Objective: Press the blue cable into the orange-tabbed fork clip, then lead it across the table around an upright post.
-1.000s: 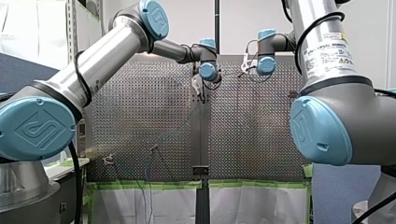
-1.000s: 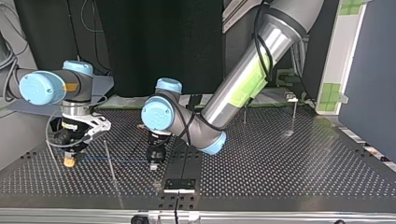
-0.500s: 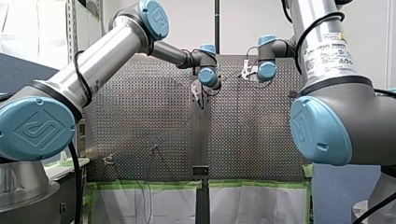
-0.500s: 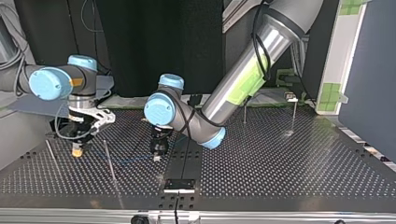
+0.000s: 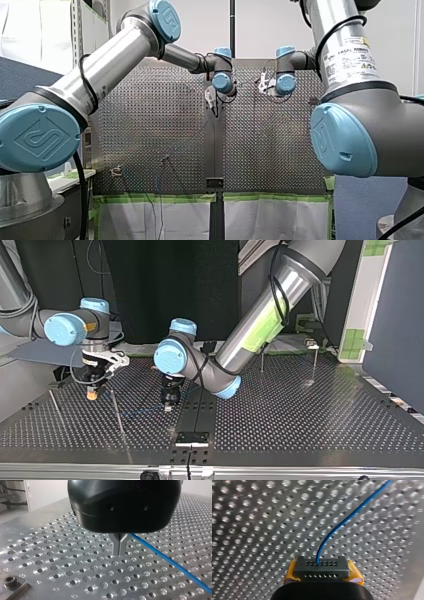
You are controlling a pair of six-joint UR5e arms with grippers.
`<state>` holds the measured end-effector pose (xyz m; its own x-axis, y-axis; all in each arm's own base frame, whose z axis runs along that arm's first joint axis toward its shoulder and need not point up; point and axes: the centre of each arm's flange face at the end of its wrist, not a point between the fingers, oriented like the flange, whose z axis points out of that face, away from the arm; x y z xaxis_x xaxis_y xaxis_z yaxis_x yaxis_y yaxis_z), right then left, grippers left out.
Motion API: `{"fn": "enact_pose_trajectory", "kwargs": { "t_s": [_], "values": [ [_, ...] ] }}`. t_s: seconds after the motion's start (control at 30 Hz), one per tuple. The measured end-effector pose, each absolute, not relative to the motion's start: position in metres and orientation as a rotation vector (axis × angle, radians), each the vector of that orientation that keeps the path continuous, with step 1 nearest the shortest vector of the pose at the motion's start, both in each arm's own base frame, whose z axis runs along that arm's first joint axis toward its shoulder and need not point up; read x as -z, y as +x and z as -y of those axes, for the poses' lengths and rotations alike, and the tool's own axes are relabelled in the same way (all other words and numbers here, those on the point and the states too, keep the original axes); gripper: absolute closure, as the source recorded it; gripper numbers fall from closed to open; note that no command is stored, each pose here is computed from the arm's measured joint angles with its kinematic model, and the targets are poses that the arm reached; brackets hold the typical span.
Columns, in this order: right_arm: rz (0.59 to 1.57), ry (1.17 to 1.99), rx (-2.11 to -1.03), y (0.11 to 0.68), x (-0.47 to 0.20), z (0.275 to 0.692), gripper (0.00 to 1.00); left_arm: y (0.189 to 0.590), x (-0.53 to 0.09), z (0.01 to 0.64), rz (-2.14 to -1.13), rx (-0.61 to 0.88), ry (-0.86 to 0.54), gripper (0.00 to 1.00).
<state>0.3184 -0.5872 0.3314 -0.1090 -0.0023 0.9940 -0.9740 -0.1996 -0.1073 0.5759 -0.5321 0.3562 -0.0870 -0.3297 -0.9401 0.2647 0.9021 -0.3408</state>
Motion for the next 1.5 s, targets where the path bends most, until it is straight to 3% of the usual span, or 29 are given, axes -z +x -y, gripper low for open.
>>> {"fn": "enact_pose_trajectory", "kwargs": {
  "t_s": [0.1,0.13,0.17,0.23,0.27,0.33,0.37,0.43,0.47,0.53,0.6,1.0,1.5],
  "values": [
    [1.191,1.310,-1.432,0.319,-0.321,0.589,1.00,0.576,-0.356,0.532,-1.583,0.494,-0.051,1.00],
    [1.194,1.314,-1.429,0.319,-0.318,0.590,1.00,0.576,-0.356,0.532,-1.583,0.493,-0.050,0.92],
    [1.197,1.319,-1.424,0.319,-0.314,0.591,1.00,0.576,-0.356,0.532,-1.583,0.492,-0.050,0.92],
    [1.200,1.325,-1.419,0.319,-0.309,0.591,1.00,0.576,-0.356,0.532,-1.582,0.489,-0.046,0.75],
    [1.201,1.327,-1.417,0.319,-0.308,0.592,1.00,0.576,-0.356,0.532,-1.582,0.487,-0.044,0.75],
    [1.202,1.328,-1.414,0.319,-0.306,0.592,1.00,0.576,-0.356,0.532,-1.582,0.482,-0.039,0.52],
    [1.203,1.328,-1.413,0.318,-0.306,0.593,1.00,0.576,-0.356,0.532,-1.582,0.481,-0.037,0.52],
    [1.205,1.326,-1.410,0.316,-0.305,0.594,1.00,0.576,-0.356,0.532,-1.582,0.478,-0.034,0.26],
    [1.206,1.324,-1.407,0.315,-0.305,0.595,1.00,0.576,-0.356,0.532,-1.582,0.478,-0.032,0.26],
    [1.205,1.320,-1.406,0.314,-0.305,0.596,1.00,0.575,-0.356,0.533,-1.581,0.475,-0.029,0.05],
    [1.201,1.312,-1.410,0.313,-0.305,0.597,1.00,0.575,-0.356,0.533,-1.582,0.472,-0.026,0.01],
    [1.182,1.275,-1.430,0.310,-0.306,0.604,1.00,0.572,-0.351,0.529,-1.639,0.457,0.007,0.01],
    [1.207,1.310,-1.400,0.309,-0.277,0.611,1.00,0.564,-0.343,0.521,-1.738,0.407,0.060,0.01]
  ]
}}
